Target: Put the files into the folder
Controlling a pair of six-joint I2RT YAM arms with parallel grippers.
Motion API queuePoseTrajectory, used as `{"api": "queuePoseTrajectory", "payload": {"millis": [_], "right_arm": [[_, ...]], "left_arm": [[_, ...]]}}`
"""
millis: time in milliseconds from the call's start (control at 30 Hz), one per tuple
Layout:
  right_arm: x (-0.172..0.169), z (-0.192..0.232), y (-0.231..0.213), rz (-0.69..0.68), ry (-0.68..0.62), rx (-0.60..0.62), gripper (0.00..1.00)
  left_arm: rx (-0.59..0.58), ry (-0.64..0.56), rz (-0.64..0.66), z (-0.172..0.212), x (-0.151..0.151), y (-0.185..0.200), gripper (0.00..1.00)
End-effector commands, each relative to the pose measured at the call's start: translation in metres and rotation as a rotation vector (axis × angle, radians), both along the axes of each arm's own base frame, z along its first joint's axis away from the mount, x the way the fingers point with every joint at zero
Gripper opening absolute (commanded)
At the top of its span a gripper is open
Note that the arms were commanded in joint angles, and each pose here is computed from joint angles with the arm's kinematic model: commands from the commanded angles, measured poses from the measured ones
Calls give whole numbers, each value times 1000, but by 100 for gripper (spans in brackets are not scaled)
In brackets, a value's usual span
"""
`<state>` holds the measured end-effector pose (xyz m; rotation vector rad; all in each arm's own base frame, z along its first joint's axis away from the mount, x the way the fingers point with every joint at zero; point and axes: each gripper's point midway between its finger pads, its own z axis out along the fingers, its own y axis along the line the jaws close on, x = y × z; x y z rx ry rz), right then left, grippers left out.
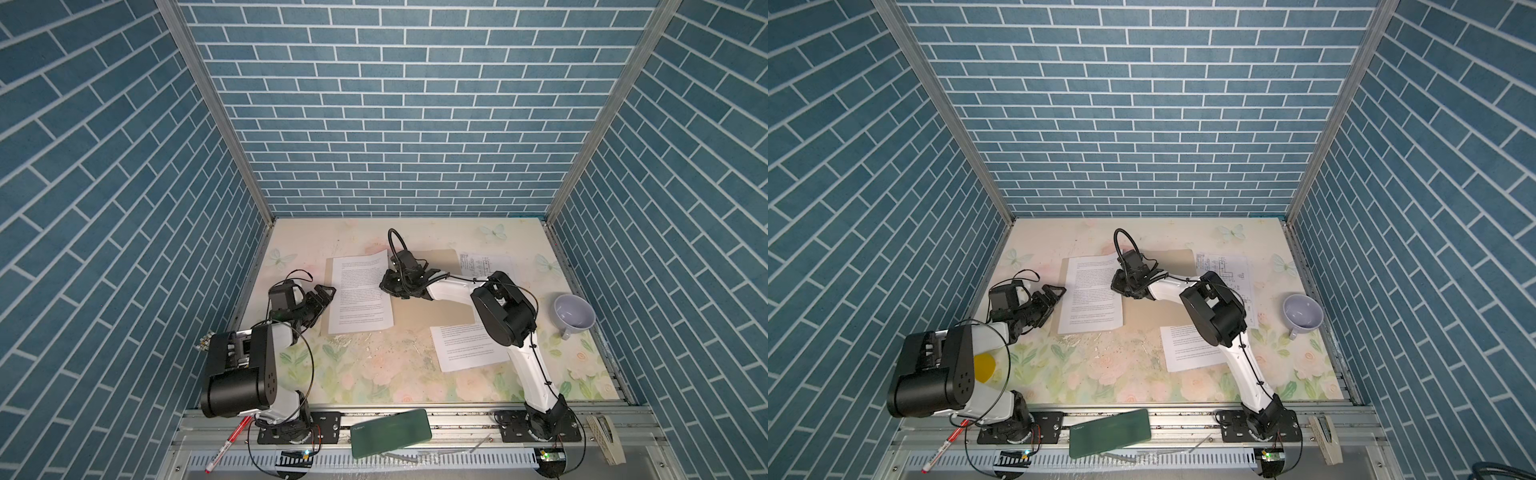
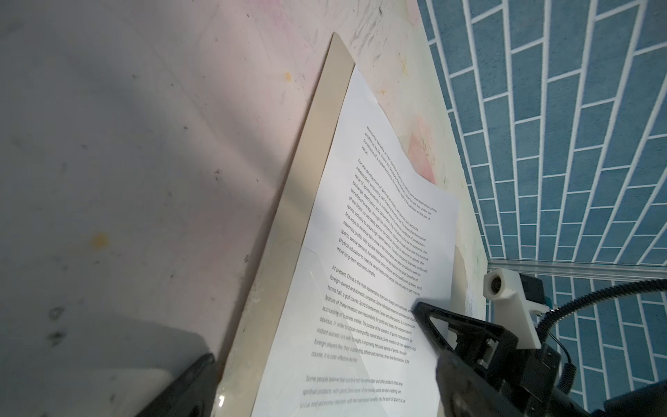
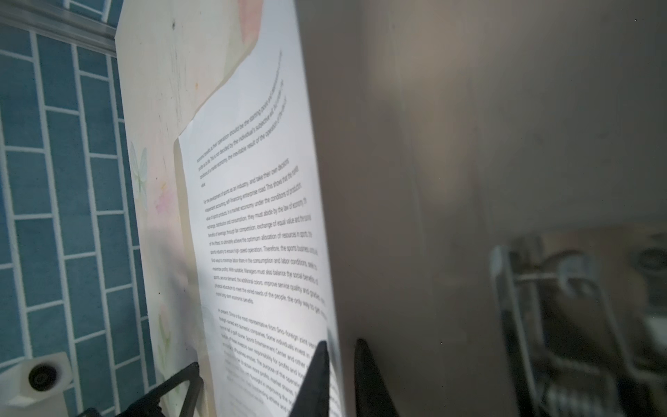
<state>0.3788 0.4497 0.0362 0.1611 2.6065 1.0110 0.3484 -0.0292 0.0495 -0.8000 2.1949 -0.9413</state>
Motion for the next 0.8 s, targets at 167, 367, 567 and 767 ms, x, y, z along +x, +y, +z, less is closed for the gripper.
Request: {"api": "queuePoseTrajectory", "payload": {"millis": [167,367,567,767], "right_arm": [[-12,16,-13,9,-5,-23,24],[-17,15,-16,25,10,-14,22],[-19,17,-16,37,11,-5,18],[-23,9,-18,57,24,-15,10]], "left_arm": [[-53,262,2,-50,-49,-11,96],[-53,263,2,-51,-50,-11,96],[-54,263,4,-51,-50,-11,96],[-52,264,2,-52,-52,-11,96]]}}
